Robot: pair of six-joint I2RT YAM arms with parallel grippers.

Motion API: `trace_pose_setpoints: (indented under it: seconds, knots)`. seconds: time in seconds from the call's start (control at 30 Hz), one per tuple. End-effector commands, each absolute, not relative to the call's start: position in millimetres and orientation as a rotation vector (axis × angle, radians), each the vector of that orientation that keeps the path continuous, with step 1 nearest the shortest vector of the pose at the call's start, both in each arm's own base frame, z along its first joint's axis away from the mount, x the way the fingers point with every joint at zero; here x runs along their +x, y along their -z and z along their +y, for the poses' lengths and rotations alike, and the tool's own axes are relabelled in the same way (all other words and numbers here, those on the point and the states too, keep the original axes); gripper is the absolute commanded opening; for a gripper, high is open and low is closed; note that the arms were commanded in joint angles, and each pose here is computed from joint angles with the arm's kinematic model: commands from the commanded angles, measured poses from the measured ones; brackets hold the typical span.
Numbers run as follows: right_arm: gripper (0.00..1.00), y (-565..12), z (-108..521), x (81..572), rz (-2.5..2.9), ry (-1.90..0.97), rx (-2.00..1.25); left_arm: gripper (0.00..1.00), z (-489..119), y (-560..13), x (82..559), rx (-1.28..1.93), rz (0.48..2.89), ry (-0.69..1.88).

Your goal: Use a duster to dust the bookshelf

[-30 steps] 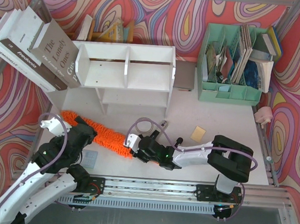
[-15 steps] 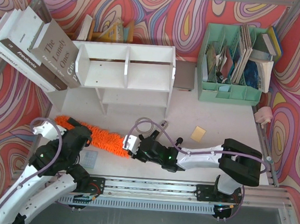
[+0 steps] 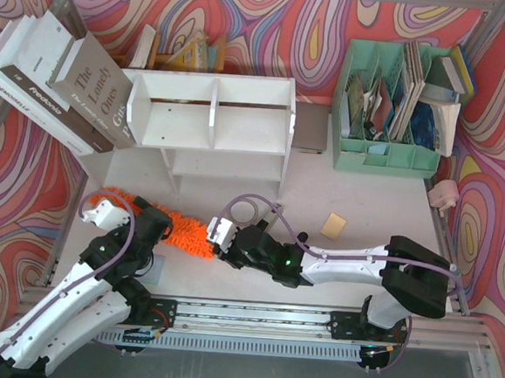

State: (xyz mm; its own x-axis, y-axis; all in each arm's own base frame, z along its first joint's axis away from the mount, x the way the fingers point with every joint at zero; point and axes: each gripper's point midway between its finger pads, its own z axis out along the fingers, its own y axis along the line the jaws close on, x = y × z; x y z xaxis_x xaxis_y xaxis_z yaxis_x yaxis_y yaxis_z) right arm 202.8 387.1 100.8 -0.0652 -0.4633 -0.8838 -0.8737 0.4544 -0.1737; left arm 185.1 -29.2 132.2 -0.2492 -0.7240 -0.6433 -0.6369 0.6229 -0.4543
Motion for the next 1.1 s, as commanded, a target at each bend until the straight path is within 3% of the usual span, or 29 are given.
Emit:
trace_pose_setpoints:
  seconds: [0.0, 0.4, 0.6, 0.73, 0.93, 1.07]
  knots:
    - [0.00, -147.9, 408.2, 203.7, 1.637, -0.614, -1.062, 0.98, -47.5, -121.4, 201.3, -1.084, 1.947, 0.264]
    - [0.00, -160.6, 418.8, 191.4, 1.673, -0.731, -1.037, 0.94, -54.0, -70.6, 213.3, -1.181, 1.920, 0.366]
    - [0.00, -160.4, 423.1, 183.4, 1.682, -0.793, -1.040, 0.82, -55.9, -65.7, 221.5, -1.180, 1.865, 0.410]
    - [0.00, -159.7, 424.1, 182.5, 1.685, -0.804, -1.037, 0.58, -55.3, -71.4, 221.8, -1.150, 1.876, 0.393]
    - [0.00, -156.4, 429.6, 179.6, 1.695, -0.822, -1.063, 0.01, -56.1, -89.8, 224.0, -1.135, 1.860, 0.410]
    - [0.00, -153.7, 432.0, 180.3, 1.717, -0.813, -1.077, 0.00, -52.4, -94.6, 218.3, -1.196, 1.843, 0.412]
